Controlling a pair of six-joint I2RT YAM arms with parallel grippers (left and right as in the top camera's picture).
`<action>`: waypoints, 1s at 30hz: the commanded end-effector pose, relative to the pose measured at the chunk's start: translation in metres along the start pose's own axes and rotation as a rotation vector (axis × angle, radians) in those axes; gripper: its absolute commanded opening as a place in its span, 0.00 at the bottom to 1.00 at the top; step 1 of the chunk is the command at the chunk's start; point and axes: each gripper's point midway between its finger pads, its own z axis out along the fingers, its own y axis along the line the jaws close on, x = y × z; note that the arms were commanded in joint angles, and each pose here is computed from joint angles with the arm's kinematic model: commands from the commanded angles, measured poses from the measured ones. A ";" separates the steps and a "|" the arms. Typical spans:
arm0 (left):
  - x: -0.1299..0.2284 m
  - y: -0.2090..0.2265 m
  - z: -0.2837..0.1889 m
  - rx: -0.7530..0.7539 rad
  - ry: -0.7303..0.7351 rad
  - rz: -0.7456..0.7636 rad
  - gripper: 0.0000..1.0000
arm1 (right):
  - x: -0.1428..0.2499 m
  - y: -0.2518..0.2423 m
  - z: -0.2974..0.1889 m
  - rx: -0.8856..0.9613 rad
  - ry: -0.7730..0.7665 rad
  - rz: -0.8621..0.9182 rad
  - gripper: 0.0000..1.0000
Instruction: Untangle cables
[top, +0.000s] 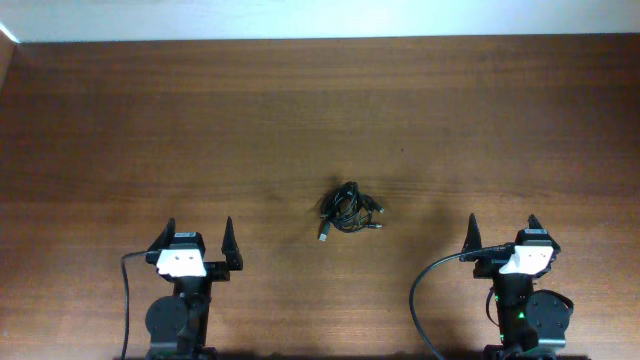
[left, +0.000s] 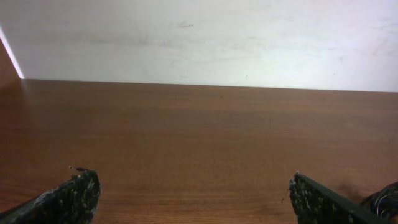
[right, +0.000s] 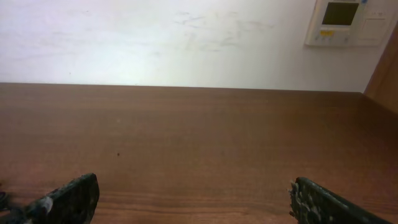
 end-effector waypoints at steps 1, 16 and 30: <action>0.002 0.001 0.000 -0.006 0.001 -0.006 0.99 | 0.002 0.000 0.000 0.003 0.004 0.011 0.98; 0.002 0.001 0.000 -0.006 0.001 -0.006 0.99 | -0.011 0.014 -0.001 -0.084 -0.050 0.052 0.98; 0.002 0.001 0.000 -0.006 0.001 -0.006 0.99 | -0.120 0.093 -0.060 -0.599 -0.343 0.028 0.98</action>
